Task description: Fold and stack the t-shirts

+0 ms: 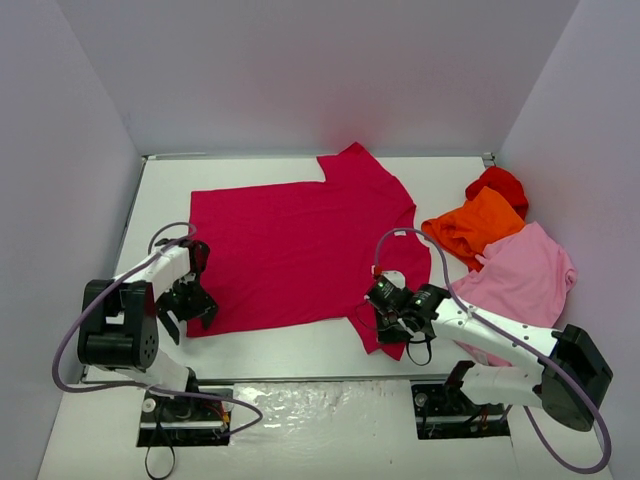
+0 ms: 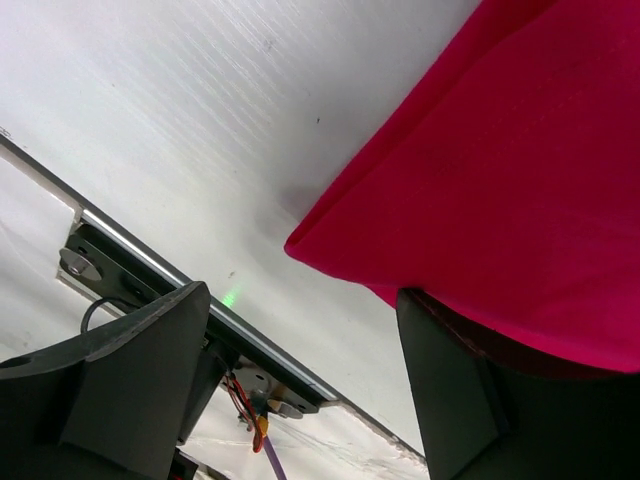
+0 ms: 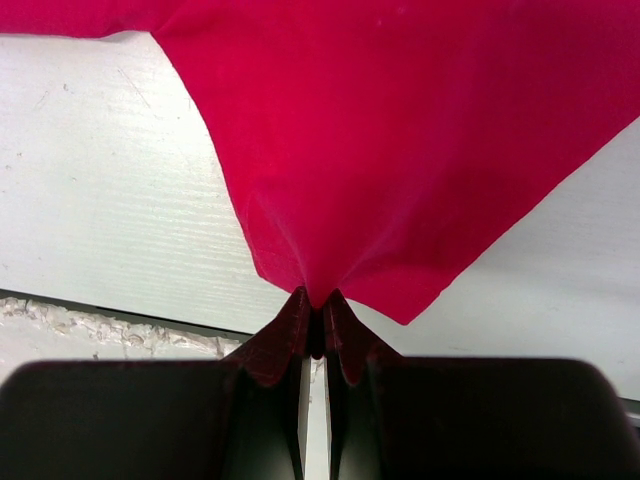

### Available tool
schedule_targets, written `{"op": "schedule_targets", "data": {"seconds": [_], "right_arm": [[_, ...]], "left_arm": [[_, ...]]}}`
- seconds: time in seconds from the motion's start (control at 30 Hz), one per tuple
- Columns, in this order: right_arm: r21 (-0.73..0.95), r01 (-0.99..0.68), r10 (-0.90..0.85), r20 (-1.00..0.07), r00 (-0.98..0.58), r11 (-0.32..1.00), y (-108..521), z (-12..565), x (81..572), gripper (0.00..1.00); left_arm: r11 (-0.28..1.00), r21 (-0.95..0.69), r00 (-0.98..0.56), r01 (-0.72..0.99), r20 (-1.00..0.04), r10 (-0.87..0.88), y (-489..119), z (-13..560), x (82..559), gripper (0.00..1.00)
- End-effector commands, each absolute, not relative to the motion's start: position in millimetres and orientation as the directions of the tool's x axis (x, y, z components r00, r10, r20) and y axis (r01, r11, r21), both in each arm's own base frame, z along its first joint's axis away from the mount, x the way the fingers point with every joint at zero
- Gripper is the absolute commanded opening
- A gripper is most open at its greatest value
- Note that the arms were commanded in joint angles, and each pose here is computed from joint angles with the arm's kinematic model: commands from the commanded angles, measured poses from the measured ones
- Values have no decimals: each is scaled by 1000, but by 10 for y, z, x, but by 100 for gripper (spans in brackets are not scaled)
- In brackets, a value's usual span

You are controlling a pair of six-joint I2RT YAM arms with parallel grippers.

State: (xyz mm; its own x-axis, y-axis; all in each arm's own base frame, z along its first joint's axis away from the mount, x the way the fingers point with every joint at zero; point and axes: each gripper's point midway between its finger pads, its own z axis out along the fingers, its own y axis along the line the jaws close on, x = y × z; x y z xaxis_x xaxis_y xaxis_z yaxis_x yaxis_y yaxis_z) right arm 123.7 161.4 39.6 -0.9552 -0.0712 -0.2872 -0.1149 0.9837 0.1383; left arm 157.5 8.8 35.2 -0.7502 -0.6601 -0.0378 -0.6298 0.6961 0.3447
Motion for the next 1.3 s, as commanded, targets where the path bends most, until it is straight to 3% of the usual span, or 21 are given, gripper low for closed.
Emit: {"op": "schedule_targets", "data": {"seconds": [0.0, 0.13, 0.2, 0.3, 0.53, 0.93, 0.97, 1.03, 1.07, 1.17, 1.27], "right_arm": [[146, -118, -71, -296, -953, 982, 1622, 442, 1263, 0], [144, -112, -66, -293, -954, 983, 1617, 441, 1263, 0], [141, -106, -61, -292, -954, 984, 1611, 433, 1264, 0], [135, -104, -61, -288, -956, 985, 1603, 422, 1262, 0], [124, -95, -55, -287, -956, 988, 1584, 405, 1268, 0], [121, -91, -51, -295, -954, 989, 1575, 408, 1277, 0], [123, -91, -51, -297, -954, 988, 1577, 413, 1278, 0], [124, -91, -51, -298, -953, 988, 1578, 415, 1278, 0], [125, -92, -51, -297, -953, 988, 1581, 418, 1278, 0], [133, -96, -52, -299, -953, 986, 1591, 433, 1274, 0], [143, -98, -51, -300, -953, 985, 1593, 451, 1261, 0]], "left_arm": [[697, 346, -763, -628, -95, -640, 168, 425, 1766, 69], [702, 354, -768, -618, -78, -636, 161, 327, 1786, 62], [705, 361, -771, -611, -67, -633, 162, 278, 1785, 51], [714, 365, -778, -597, -49, -626, 151, 226, 1774, 27], [729, 358, -787, -583, -28, -616, 129, 187, 1775, 0], [729, 341, -794, -594, -97, -601, 192, 483, 1798, 3], [726, 342, -792, -597, -105, -601, 205, 514, 1782, 13], [724, 341, -791, -600, -117, -600, 216, 542, 1763, 46], [719, 340, -787, -606, -123, -604, 221, 546, 1758, 53], [701, 350, -771, -621, -115, -626, 251, 491, 1741, 68], [704, 340, -766, -623, -84, -637, 236, 354, 1760, 69]]}}
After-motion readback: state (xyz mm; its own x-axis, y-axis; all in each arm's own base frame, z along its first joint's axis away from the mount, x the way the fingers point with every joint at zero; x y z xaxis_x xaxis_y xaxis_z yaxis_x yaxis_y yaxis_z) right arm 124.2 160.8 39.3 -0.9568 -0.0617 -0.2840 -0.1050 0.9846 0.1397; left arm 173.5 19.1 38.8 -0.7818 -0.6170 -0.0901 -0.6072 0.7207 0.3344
